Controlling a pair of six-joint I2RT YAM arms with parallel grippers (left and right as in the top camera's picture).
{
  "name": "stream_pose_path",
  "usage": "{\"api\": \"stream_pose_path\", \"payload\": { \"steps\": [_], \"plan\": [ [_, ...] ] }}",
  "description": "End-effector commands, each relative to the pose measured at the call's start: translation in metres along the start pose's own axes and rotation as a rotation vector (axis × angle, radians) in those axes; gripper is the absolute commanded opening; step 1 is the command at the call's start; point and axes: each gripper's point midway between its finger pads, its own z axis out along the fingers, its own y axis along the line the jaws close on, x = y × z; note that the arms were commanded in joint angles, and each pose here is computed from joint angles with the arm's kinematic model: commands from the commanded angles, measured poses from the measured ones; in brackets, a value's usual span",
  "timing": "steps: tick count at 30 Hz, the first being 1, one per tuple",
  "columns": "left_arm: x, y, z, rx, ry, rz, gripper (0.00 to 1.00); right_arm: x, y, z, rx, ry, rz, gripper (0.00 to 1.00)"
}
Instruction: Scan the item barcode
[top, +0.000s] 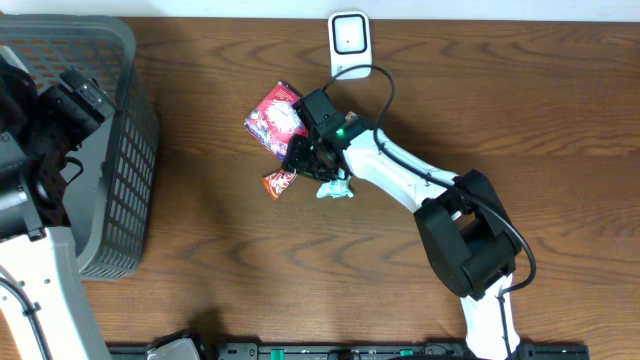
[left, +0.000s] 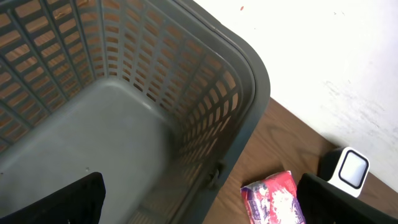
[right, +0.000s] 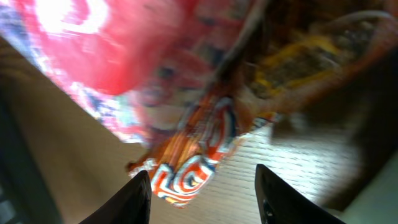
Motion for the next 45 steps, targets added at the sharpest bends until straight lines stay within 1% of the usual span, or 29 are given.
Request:
{"api": "stream_pose_path", "payload": {
  "steps": [1, 9, 12, 14, 18, 23, 29, 33, 37, 39, 43, 45],
  "plan": [
    [-0.002, 0.003, 0.000, -0.013, -0.006, -0.003, 0.98, -0.001, -0.002, 0.004, 0.054, -0.053, -0.005, 0.49],
    [-0.002, 0.003, 0.000, -0.013, -0.006, -0.003, 0.98, 0.009, 0.000, 0.034, 0.049, -0.039, 0.010, 0.48],
    [-0.002, 0.003, 0.000, -0.013, -0.006, -0.003, 0.98, 0.007, -0.004, 0.037, 0.058, -0.043, 0.027, 0.42],
    [-0.002, 0.003, 0.000, -0.013, -0.006, -0.003, 0.98, 0.005, -0.008, 0.036, 0.078, -0.051, 0.031, 0.41],
    [-0.002, 0.003, 0.000, -0.013, -0.006, -0.003, 0.98, -0.002, -0.031, 0.031, 0.179, -0.091, 0.027, 0.42],
    [-0.003, 0.003, 0.000, -0.013, -0.007, -0.003, 0.98, -0.007, -0.049, 0.026, 0.230, -0.077, 0.001, 0.39],
    [-0.002, 0.003, 0.000, -0.013, -0.006, -0.003, 0.98, -0.004, -0.088, 0.014, 0.404, -0.074, -0.012, 0.37],
    [-0.002, 0.003, 0.000, -0.013, -0.006, -0.003, 0.98, -0.004, -0.105, 0.005, 0.482, -0.060, -0.052, 0.36],
    [-0.002, 0.003, 0.000, -0.013, -0.006, -0.003, 0.98, -0.005, -0.094, 0.004, 0.447, -0.016, -0.172, 0.38],
    [-0.002, 0.003, 0.000, -0.013, -0.006, -0.003, 0.98, -0.002, -0.090, 0.004, 0.427, 0.003, -0.174, 0.38],
    [-0.002, 0.003, 0.000, -0.013, -0.006, -0.003, 0.98, 0.006, -0.086, 0.007, 0.400, 0.037, -0.171, 0.36],
    [-0.002, 0.003, 0.000, -0.013, -0.006, -0.003, 0.98, 0.008, -0.088, 0.011, 0.418, 0.025, -0.212, 0.36]
  ]
}}
